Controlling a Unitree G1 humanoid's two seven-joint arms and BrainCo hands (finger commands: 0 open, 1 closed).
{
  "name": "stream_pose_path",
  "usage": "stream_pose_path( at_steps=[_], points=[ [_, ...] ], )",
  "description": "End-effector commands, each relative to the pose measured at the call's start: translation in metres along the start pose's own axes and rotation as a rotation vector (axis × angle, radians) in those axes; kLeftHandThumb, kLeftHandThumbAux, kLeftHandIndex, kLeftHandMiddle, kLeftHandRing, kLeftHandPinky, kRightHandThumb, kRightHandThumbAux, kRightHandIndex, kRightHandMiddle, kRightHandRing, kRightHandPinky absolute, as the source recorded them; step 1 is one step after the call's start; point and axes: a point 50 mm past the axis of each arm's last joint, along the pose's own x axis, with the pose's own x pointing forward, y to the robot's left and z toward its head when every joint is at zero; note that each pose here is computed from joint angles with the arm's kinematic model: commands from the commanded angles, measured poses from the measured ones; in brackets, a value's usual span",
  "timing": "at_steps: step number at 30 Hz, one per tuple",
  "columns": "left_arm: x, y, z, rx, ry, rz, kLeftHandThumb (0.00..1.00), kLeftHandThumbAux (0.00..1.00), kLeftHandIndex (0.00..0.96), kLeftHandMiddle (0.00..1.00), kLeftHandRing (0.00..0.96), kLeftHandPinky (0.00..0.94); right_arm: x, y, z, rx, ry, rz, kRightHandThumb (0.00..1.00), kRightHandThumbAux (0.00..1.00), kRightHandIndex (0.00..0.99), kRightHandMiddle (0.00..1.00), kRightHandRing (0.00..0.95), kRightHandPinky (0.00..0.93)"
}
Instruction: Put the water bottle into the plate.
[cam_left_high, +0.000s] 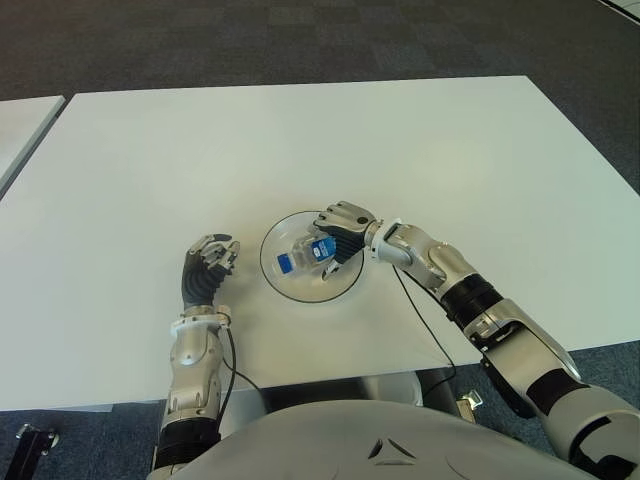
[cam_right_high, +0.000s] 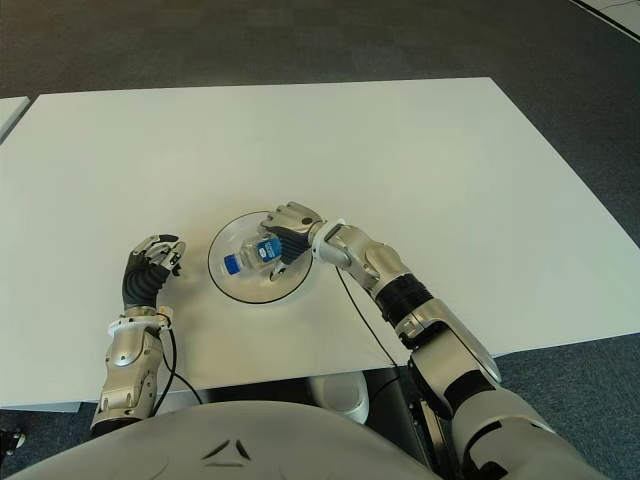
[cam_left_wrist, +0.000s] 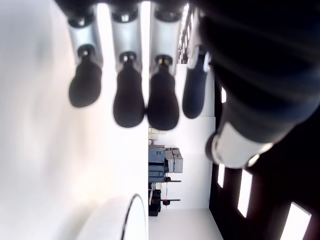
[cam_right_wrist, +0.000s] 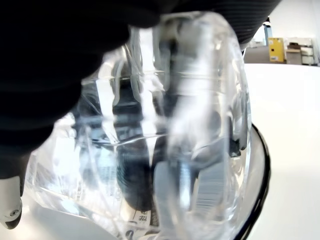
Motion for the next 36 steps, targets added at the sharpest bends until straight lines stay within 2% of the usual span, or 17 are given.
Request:
stream_pose_path(
  at_steps=[1,7,17,26,28,29,30,31,34,36],
  points=[
    [-0.001,0.0,-0.001,0.009,-0.003,-0.016,0.702,0.72,0.434,0.728,0.715,0.715,0.005,-0.004,-0.003,-0.082,0.022,-0.038,0.707,0.722,0.438,0.896,0.894,0.895],
    [-0.002,0.0,-0.002,-0.012,0.014,-0.017,0.701,0.721,0.434,0.727,0.714,0.709,0.007,-0.002,-0.004,-0.122,0.026,-0.059,0.707,0.722,0.438,0.9,0.898,0.897],
    [-0.002,0.0,-0.001,-0.005,-0.013,-0.037,0.701,0.721,0.433,0.735,0.723,0.732,0.015,0.003,-0.003,-0.158,0.015,-0.074,0.706,0.723,0.439,0.882,0.887,0.883],
    [-0.002,0.001,-0.002,-0.019,-0.009,-0.041,0.7,0.721,0.433,0.741,0.729,0.735,0.017,0.011,-0.002,-0.132,-0.015,-0.034,0.688,0.725,0.422,0.723,0.719,0.685],
    [-0.002,0.001,-0.002,-0.02,-0.004,-0.035,0.7,0.721,0.433,0.739,0.728,0.73,0.018,0.014,-0.002,-0.111,-0.01,-0.003,0.683,0.726,0.416,0.641,0.636,0.607],
    [-0.002,0.001,-0.002,-0.017,-0.005,-0.034,0.7,0.721,0.433,0.738,0.727,0.728,0.018,0.017,-0.003,-0.103,-0.01,0.03,0.615,0.714,0.359,0.574,0.572,0.554],
    [-0.003,0.001,-0.002,-0.016,-0.006,-0.033,0.7,0.721,0.433,0.737,0.726,0.728,0.018,0.018,-0.003,-0.099,-0.011,0.053,0.493,0.696,0.242,0.417,0.42,0.425],
    [-0.003,0.002,-0.002,-0.014,-0.007,-0.034,0.701,0.721,0.433,0.736,0.725,0.727,0.018,0.019,-0.003,-0.098,-0.016,0.083,0.413,0.685,0.166,0.316,0.322,0.341],
    [-0.002,0.001,-0.002,-0.013,-0.009,-0.037,0.701,0.721,0.433,0.736,0.726,0.73,0.019,0.02,-0.003,-0.098,-0.028,0.128,0.299,0.664,0.054,0.147,0.155,0.191],
    [-0.002,0.001,-0.002,-0.015,-0.009,-0.039,0.701,0.721,0.433,0.736,0.727,0.73,0.019,0.021,-0.002,-0.097,-0.039,0.153,0.259,0.648,0.027,0.077,0.087,0.125]
  ],
)
